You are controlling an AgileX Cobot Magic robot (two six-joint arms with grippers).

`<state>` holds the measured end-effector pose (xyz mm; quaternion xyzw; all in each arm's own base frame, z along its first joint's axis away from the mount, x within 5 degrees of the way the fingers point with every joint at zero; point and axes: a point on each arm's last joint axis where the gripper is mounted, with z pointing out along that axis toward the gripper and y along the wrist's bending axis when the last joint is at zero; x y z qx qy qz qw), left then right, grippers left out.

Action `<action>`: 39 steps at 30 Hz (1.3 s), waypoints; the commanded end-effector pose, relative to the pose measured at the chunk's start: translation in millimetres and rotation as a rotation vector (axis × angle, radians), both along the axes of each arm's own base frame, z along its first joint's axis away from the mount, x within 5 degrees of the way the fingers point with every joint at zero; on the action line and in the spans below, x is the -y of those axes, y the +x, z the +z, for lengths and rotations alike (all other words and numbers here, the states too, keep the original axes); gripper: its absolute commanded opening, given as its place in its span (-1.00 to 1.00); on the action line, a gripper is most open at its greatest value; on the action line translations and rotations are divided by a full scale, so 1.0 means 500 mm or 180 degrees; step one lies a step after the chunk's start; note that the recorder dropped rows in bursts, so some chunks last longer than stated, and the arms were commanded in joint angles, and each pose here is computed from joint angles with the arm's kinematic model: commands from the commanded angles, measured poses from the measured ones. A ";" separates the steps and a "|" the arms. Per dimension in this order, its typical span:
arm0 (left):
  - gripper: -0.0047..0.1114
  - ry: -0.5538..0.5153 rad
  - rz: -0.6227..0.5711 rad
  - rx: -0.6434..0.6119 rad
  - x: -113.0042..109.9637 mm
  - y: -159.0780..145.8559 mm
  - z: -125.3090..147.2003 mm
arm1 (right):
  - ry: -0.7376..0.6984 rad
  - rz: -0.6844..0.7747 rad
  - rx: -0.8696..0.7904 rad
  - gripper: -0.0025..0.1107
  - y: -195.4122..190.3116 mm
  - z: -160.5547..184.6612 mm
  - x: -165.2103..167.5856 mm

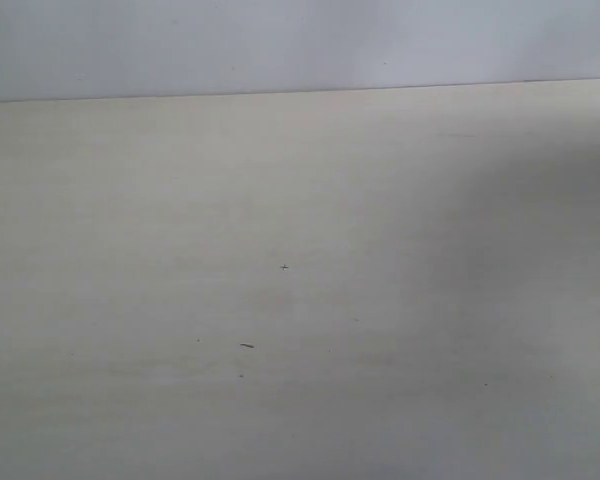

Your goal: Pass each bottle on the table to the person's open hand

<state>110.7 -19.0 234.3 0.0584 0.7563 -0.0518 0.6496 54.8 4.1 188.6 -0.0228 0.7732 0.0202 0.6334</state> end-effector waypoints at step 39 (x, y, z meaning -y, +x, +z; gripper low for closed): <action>-0.92 0.0090 0.0496 -0.0339 -0.036 -0.114 -0.105 | -0.0010 -0.0018 0.0004 -0.96 0.000 -0.002 0.001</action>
